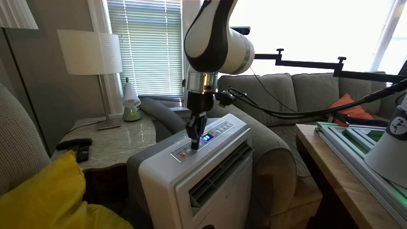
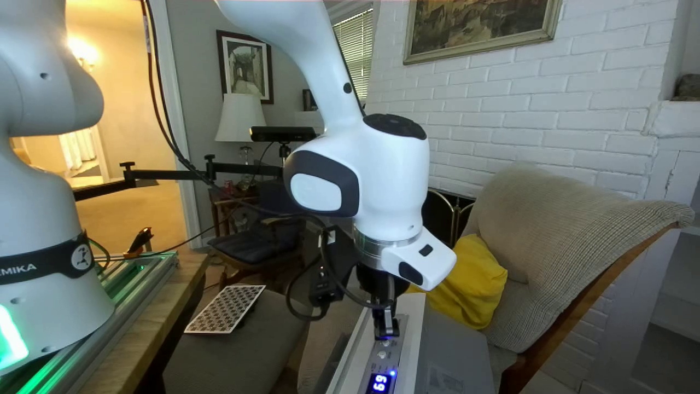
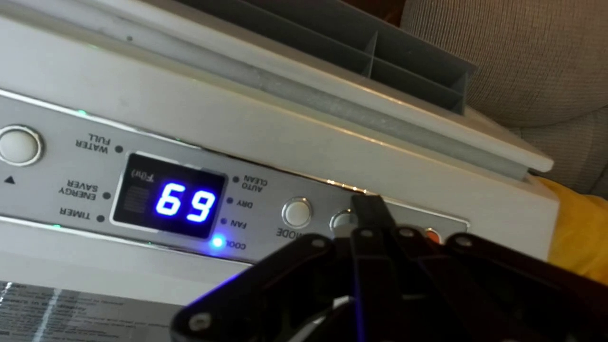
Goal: Press the button on the machine and place the pillow on top of it
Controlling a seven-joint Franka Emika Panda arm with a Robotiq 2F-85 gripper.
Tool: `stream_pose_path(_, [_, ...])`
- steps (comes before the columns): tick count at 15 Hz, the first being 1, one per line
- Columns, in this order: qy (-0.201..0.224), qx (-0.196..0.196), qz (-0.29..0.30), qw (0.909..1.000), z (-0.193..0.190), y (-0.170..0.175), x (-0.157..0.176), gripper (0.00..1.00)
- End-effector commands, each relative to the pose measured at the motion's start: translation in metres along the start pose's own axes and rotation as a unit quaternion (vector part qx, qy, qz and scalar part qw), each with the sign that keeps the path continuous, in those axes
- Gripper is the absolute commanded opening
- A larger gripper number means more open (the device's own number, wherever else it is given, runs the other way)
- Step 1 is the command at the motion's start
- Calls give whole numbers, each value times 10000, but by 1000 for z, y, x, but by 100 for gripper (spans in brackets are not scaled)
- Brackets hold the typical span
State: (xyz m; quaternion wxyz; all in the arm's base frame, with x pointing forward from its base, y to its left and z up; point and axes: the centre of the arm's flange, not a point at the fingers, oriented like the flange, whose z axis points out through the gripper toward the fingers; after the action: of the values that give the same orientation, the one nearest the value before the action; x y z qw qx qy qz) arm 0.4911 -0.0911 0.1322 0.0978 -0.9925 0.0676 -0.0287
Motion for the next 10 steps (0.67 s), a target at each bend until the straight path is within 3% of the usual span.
stream_pose_path(1, [-9,51,12,10000,7,4,6,0])
stream_pose_path(10, [-52,34,31,10000,8,5,6,0])
